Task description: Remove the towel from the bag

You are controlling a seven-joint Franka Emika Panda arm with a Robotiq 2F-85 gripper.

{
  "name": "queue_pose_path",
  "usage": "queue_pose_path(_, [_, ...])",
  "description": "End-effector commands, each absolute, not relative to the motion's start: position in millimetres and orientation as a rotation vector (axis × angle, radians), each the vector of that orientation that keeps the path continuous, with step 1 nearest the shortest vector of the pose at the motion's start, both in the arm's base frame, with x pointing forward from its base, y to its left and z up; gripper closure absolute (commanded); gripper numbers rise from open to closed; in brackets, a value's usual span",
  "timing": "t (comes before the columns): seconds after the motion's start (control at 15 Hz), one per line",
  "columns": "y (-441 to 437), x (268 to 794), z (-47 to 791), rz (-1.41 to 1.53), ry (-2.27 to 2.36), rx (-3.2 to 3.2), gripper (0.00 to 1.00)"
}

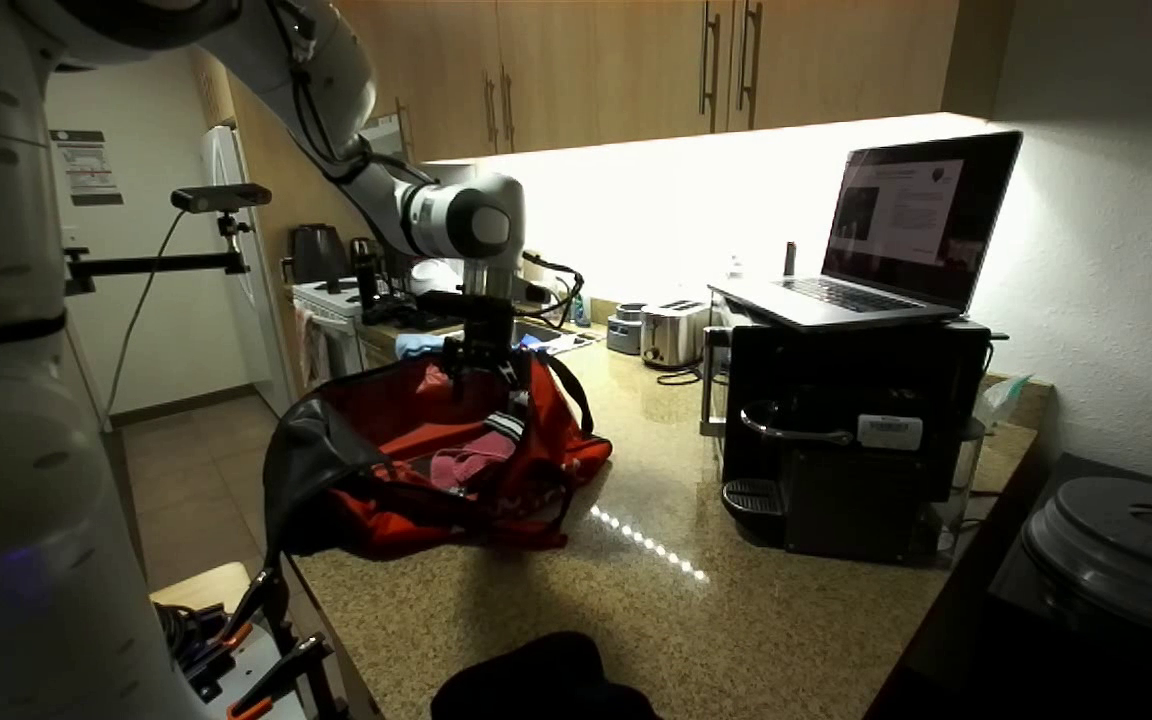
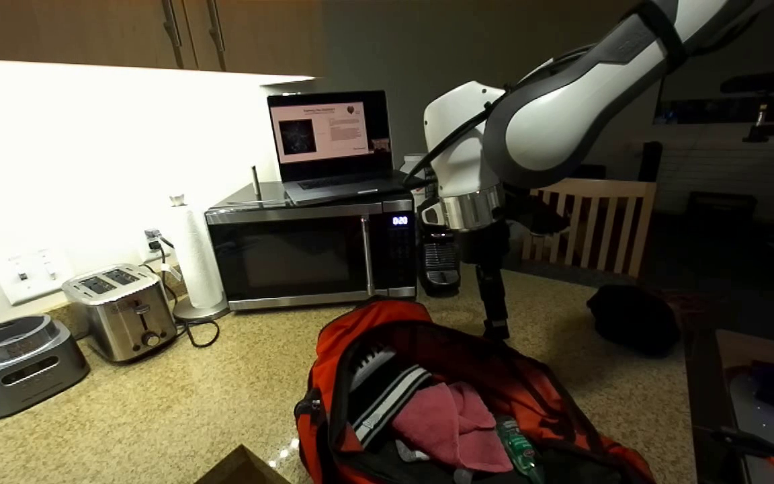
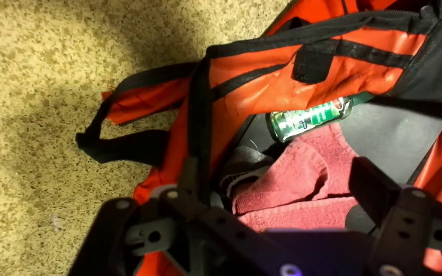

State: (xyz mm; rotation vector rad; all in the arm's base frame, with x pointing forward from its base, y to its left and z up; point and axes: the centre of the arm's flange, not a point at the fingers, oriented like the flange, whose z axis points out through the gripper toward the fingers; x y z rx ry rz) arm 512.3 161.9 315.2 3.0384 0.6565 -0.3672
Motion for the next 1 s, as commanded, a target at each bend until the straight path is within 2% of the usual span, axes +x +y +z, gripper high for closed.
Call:
queue_pose_path(0.0, [178,525,305,-0.344,0.635,3.059,0.0])
queue_pose_path(0.53, [214,545,282,-0.319,0.384,3.12,0.0])
queue_pose_path(0.93, [207,545,260,-0.327,0.133,3.135,0.0])
